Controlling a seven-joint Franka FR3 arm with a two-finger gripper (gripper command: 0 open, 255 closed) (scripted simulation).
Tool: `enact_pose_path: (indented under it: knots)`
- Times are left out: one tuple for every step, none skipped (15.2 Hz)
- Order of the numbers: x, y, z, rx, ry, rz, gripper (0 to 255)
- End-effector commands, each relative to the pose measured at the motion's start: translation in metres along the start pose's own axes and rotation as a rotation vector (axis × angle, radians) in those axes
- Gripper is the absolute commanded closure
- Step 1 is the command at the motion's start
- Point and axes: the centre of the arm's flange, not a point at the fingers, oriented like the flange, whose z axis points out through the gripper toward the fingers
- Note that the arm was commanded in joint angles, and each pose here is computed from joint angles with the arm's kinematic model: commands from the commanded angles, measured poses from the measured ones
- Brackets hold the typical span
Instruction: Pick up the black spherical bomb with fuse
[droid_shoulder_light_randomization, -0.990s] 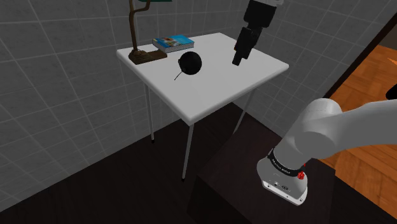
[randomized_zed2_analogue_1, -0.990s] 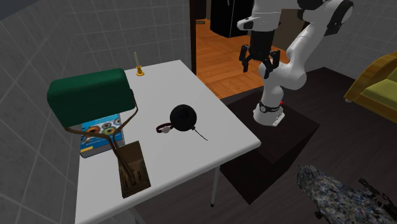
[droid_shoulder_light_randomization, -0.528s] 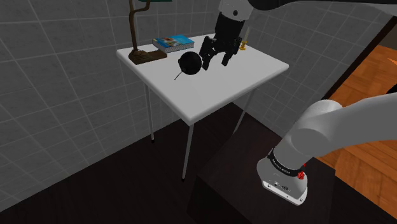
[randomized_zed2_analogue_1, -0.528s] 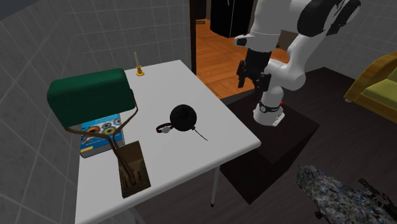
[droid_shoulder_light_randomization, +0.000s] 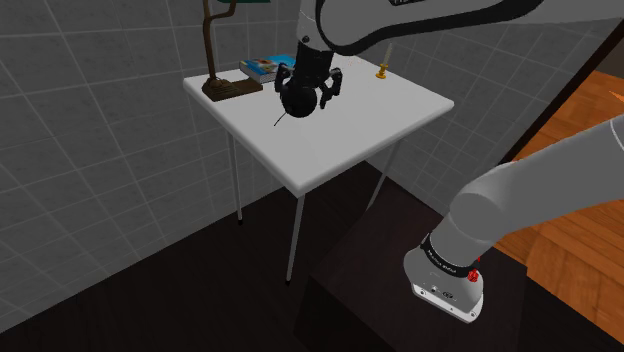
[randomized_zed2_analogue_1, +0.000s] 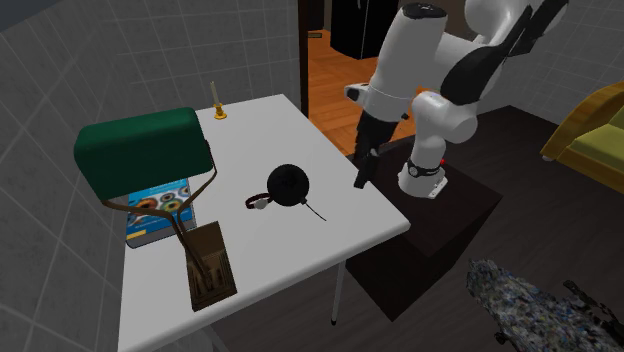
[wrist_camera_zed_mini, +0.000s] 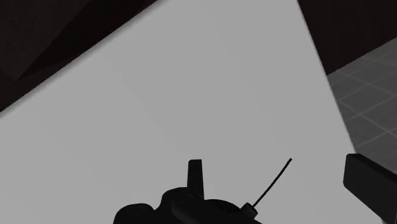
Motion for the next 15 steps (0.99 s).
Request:
enact_pose_path:
  knots:
    - [0.015, -0.013, 0.015, -0.020, 0.028, 0.116, 0]
    - [0.024, -0.019, 0.022, -0.032, 0.041, 0.169, 0]
    - [0.033, -0.024, 0.029, -0.043, 0.054, 0.223, 0]
    - [0.042, -0.028, 0.036, -0.054, 0.067, 0.276, 0]
    - [0.052, -0.031, 0.043, -0.065, 0.081, 0.330, 0]
    - [0.062, -0.034, 0.050, -0.077, 0.094, 0.384, 0]
    - [0.073, -0.037, 0.057, -0.088, 0.107, 0.437, 0]
    - [0.083, -0.039, 0.064, -0.099, 0.121, 0.491, 0]
    - [0.094, -0.040, 0.071, -0.111, 0.134, 0.544, 0]
    - [0.097, -0.040, 0.073, -0.114, 0.139, 0.563, 0]
    - [0.096, -0.040, 0.078, -0.114, 0.139, 0.563, 0]
    - [0.095, -0.040, 0.083, -0.114, 0.139, 0.563, 0]
    - [0.094, -0.040, 0.088, -0.114, 0.139, 0.563, 0]
    - [0.093, -0.039, 0.094, -0.114, 0.139, 0.563, 0]
    - [0.092, -0.039, 0.099, -0.114, 0.139, 0.563, 0]
